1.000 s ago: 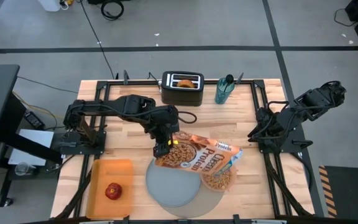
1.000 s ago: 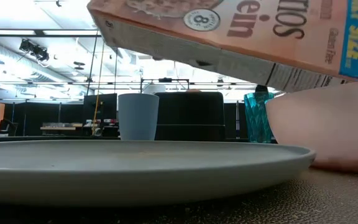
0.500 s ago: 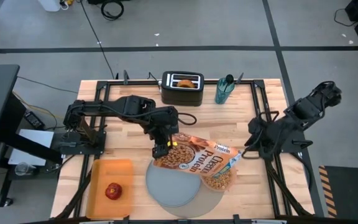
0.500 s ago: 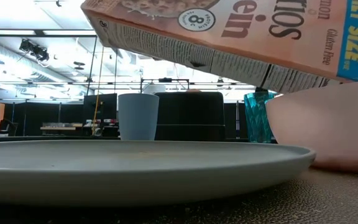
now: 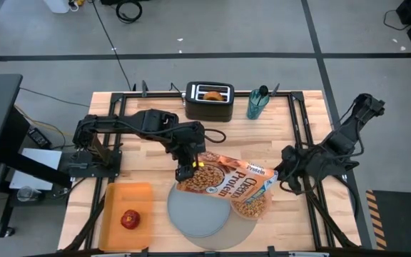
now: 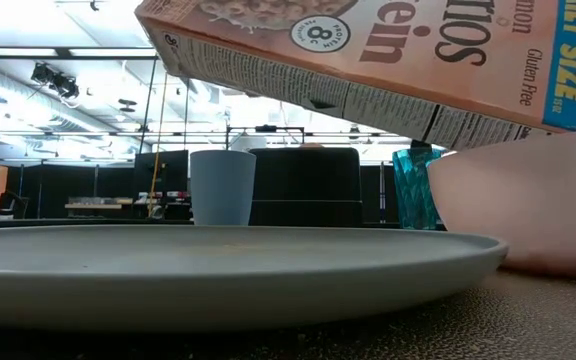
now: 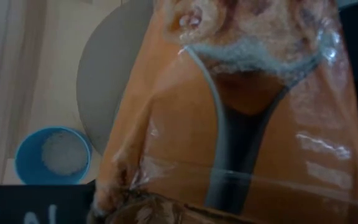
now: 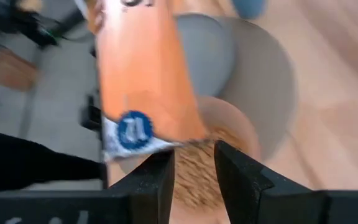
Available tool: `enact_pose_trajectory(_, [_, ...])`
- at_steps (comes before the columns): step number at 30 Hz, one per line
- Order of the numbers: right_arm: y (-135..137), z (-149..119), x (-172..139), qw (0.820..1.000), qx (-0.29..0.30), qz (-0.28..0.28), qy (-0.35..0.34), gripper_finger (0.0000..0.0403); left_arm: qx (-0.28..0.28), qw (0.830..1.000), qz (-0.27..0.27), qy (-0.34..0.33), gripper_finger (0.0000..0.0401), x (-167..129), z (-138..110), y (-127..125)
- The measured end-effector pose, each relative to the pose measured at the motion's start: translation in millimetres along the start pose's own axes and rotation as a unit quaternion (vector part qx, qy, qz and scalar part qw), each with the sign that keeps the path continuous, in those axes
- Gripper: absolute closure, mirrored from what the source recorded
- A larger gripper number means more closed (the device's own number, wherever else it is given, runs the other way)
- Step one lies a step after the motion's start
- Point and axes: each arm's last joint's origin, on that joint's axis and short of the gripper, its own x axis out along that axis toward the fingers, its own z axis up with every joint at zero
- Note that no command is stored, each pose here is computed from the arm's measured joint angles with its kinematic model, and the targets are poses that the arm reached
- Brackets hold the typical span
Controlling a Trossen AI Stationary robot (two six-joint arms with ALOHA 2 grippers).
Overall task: Arrange a breakfast setting
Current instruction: Pour the cereal from the cereal box into the orange bowl
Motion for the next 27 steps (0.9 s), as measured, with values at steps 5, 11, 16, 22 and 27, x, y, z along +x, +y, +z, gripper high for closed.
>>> enact_pose_trajectory(5, [-1,-7,13,0.999,0.001,0.04,-0.033,0.0253,-0.001,1.0,-0.002,0.002,0.0218,0,0,0])
enact_pose_trajectory(11, [4,2,9,0.995,-0.031,0.039,-0.091,0.0242,0.0,1.0,0.0,0.001,0.0218,0,0,0])
enact_pose_trajectory(16, [12,19,-2,0.99,-0.049,0.056,-0.118,0.0249,0.0,1.0,0.0,0.002,0.0218,0,0,0])
enact_pose_trajectory(22, [14,28,-8,0.989,-0.045,0.067,-0.123,0.0289,0.0,1.0,0.002,0.007,0.0218,0,-1,0])
enact_pose_trajectory(27, [15,28,-6,0.99,-0.047,0.072,-0.114,0.0371,-0.002,1.0,-0.006,0.014,0.0218,0,-2,0])
